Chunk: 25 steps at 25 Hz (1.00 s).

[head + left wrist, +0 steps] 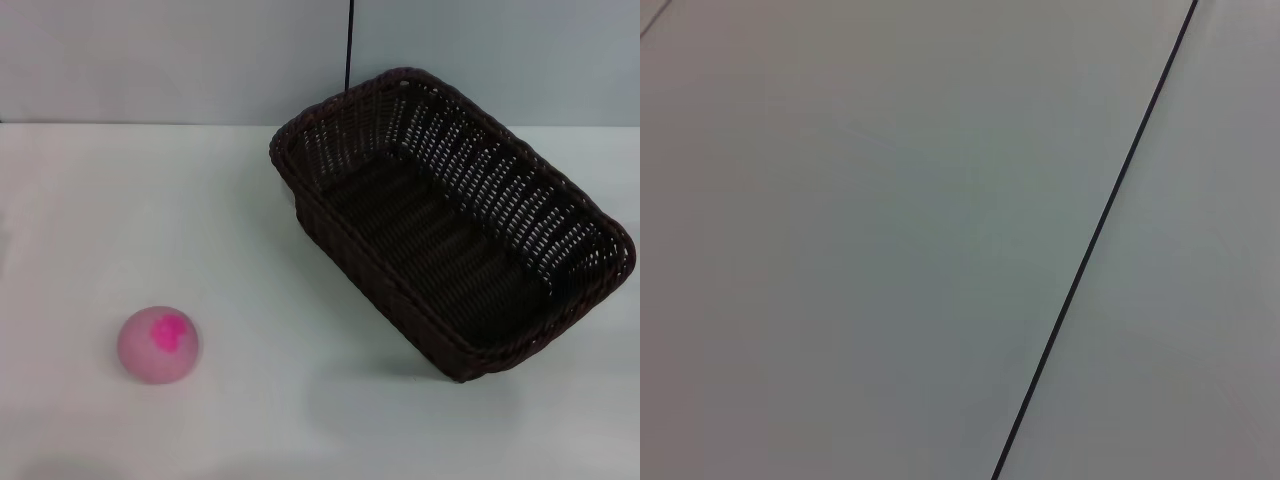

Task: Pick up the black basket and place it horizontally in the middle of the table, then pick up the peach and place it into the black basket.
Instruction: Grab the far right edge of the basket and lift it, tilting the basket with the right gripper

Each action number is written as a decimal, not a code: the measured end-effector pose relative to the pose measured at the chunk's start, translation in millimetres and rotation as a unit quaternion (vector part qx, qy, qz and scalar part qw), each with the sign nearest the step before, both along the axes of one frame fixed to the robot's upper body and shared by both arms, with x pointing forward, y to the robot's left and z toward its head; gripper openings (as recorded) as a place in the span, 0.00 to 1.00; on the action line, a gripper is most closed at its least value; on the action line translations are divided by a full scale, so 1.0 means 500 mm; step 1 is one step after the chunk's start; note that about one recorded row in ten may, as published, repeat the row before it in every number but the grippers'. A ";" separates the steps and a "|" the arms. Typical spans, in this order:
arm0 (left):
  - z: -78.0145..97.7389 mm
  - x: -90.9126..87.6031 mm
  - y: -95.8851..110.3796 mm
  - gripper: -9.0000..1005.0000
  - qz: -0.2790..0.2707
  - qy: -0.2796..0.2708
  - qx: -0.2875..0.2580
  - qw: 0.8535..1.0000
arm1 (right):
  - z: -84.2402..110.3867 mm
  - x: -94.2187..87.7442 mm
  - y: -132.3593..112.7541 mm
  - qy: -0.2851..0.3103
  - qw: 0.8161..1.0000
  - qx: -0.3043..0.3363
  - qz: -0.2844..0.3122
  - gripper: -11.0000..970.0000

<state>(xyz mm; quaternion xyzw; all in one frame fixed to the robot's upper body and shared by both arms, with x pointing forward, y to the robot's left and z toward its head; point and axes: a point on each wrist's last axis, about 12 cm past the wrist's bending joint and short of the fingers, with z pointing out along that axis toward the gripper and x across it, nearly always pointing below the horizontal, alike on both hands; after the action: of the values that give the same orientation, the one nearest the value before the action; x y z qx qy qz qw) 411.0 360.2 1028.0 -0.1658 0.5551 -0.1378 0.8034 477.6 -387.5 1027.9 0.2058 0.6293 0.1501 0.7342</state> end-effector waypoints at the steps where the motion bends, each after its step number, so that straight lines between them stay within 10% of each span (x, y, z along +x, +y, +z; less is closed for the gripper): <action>1: 0.000 0.000 0.000 0.82 0.000 0.000 0.000 1.000 | 0.000 0.000 0.000 0.000 1.000 0.000 0.000 0.45; 16: 0.000 0.006 -0.003 0.82 -0.004 0.001 -0.008 1.000 | 0.003 0.004 0.004 -0.001 1.000 0.000 0.018 0.45; 25: 0.000 0.008 -0.003 0.81 -0.005 0.001 -0.008 1.000 | 0.088 0.044 -0.013 0.037 0.970 0.008 0.242 0.45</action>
<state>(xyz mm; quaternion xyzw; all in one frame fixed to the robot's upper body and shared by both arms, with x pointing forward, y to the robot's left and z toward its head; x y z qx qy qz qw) 414.8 358.9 1027.9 -0.1700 0.5554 -0.1460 0.8008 499.7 -393.9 1071.7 0.0584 0.6856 0.3207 0.6509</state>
